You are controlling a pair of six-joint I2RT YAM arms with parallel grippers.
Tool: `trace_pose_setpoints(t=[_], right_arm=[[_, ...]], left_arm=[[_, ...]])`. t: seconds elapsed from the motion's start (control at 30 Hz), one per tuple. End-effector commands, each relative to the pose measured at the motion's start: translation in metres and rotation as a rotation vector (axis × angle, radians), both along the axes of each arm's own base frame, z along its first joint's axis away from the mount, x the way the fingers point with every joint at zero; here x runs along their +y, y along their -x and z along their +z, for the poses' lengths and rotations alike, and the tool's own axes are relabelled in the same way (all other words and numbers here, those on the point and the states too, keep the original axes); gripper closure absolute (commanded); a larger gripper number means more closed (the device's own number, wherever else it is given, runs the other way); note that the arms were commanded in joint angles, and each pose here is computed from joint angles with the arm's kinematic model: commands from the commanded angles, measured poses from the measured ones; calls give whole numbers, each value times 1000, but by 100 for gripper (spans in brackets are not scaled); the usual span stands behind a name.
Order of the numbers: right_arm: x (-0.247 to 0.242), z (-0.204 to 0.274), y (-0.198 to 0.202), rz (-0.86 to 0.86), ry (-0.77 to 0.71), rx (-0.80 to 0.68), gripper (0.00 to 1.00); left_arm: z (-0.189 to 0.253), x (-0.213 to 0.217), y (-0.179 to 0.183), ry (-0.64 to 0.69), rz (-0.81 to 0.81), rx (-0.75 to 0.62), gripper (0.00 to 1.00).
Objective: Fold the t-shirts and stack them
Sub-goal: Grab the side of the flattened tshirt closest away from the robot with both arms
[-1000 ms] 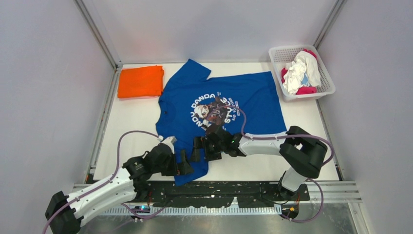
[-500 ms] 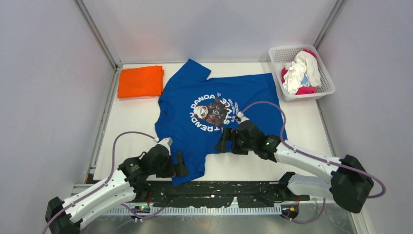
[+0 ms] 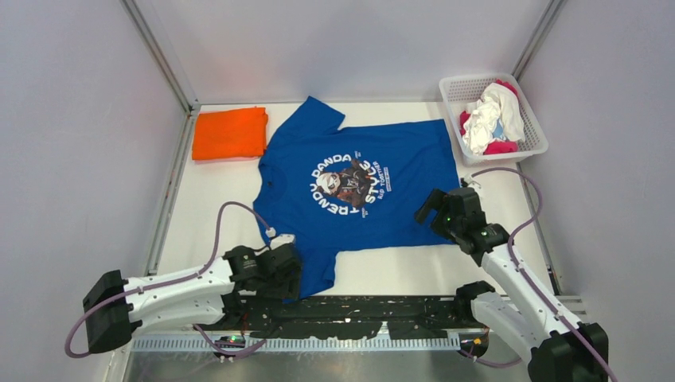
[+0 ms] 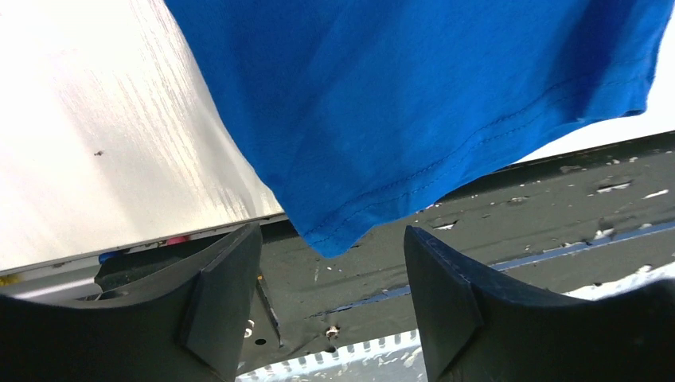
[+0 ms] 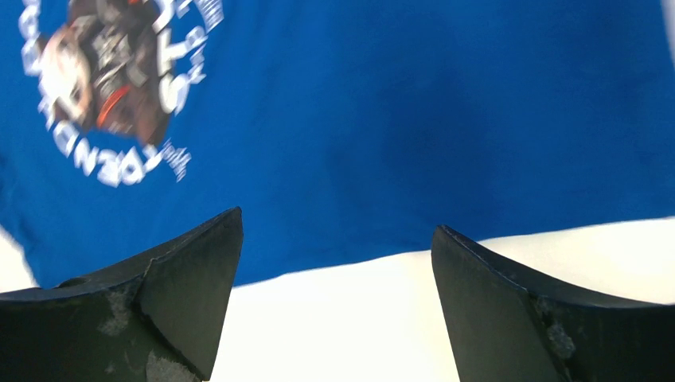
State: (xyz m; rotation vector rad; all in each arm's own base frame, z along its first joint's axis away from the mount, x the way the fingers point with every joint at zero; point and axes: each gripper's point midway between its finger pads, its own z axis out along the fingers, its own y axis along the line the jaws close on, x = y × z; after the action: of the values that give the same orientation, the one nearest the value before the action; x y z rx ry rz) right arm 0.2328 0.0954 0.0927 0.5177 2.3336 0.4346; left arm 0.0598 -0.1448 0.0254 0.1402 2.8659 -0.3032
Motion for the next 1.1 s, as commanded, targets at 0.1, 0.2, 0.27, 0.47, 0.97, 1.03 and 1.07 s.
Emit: trace_pose_setpoints(t=[0.1,0.2,0.27,0.47,0.97,1.03,1.07], right_arm=[[-61,4,-6,-186,120,-6,5],[-70,3,-7,-204,123,3,5],[-76,1,-7,-219,122,14,5],[-96,-9,-2,-276,114,49,5],[-116,-43,23,-387,17,127,5],[-114,-52,26,-400,-2,143,9],[-115,-55,26,-415,-5,143,10]], left_arm=[[12,-23,-12,-1,2,-56,45],[7,-20,-10,-37,-3,-37,51],[4,-17,-8,-56,-13,-24,52],[-2,-16,-5,-83,-26,-13,53],[21,-26,-23,-34,-63,-121,100],[22,-26,-19,-10,-73,-112,100],[23,-27,-17,4,-76,-104,100]])
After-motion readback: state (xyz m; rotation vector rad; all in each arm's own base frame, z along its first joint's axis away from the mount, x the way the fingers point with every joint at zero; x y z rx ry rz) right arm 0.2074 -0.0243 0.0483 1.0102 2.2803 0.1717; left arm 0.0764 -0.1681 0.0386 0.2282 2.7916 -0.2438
